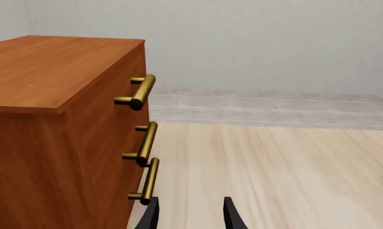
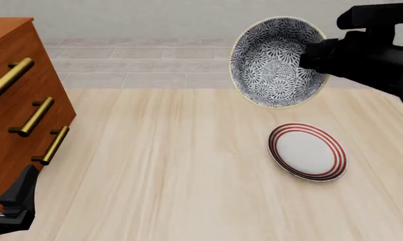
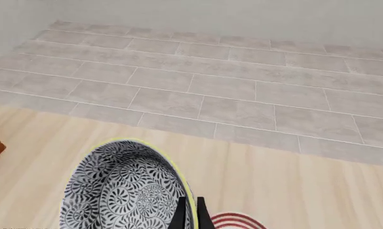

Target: Put the bowl on top of the cabinet.

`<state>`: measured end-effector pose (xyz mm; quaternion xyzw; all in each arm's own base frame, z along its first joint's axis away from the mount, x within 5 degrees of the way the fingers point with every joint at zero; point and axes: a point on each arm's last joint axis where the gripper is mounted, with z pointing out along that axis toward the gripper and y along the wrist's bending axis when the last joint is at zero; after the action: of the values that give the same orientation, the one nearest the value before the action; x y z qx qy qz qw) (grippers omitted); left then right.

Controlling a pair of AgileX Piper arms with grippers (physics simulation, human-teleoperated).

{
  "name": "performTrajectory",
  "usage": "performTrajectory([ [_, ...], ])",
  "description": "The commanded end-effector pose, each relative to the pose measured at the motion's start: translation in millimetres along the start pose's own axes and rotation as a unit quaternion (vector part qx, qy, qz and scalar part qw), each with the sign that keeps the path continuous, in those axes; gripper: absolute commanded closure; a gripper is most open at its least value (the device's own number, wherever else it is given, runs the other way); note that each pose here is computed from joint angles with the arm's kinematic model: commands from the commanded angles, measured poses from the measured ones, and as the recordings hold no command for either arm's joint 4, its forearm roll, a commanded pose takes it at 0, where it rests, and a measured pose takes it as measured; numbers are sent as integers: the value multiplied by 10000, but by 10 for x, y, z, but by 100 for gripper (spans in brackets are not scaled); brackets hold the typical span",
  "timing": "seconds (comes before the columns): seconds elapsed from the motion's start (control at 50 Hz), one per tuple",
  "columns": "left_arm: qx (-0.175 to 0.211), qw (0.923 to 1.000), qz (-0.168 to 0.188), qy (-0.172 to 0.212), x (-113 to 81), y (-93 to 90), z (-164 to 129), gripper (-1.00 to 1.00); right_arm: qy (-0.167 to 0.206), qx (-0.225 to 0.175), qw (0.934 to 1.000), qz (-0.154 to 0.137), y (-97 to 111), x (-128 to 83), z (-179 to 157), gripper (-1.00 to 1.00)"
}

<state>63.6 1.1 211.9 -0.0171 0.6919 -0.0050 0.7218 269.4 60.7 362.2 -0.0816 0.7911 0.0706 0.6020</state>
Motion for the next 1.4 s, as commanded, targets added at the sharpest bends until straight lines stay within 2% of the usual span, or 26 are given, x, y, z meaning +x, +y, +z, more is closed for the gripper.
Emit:
performTrajectory([
  [0.02,7,10000,-5,-7,1,-1,-10,-100,-107,-221,9996,149,118,-12,-5,100],
  [0.26,11,10000,-17,-12,3,-1,-17,-100,-169,-497,9984,208,268,70,-32,100],
  [0.66,5,10000,-21,-21,0,-1,-14,-100,-448,-758,9957,285,391,56,-116,100],
  [0.98,1,10000,-12,-5,-2,0,4,-100,-524,-917,9943,163,493,57,-37,100],
  [1.4,9,10000,-4,-5,-3,-1,7,-100,-607,-1288,9896,207,712,53,-2,100],
])
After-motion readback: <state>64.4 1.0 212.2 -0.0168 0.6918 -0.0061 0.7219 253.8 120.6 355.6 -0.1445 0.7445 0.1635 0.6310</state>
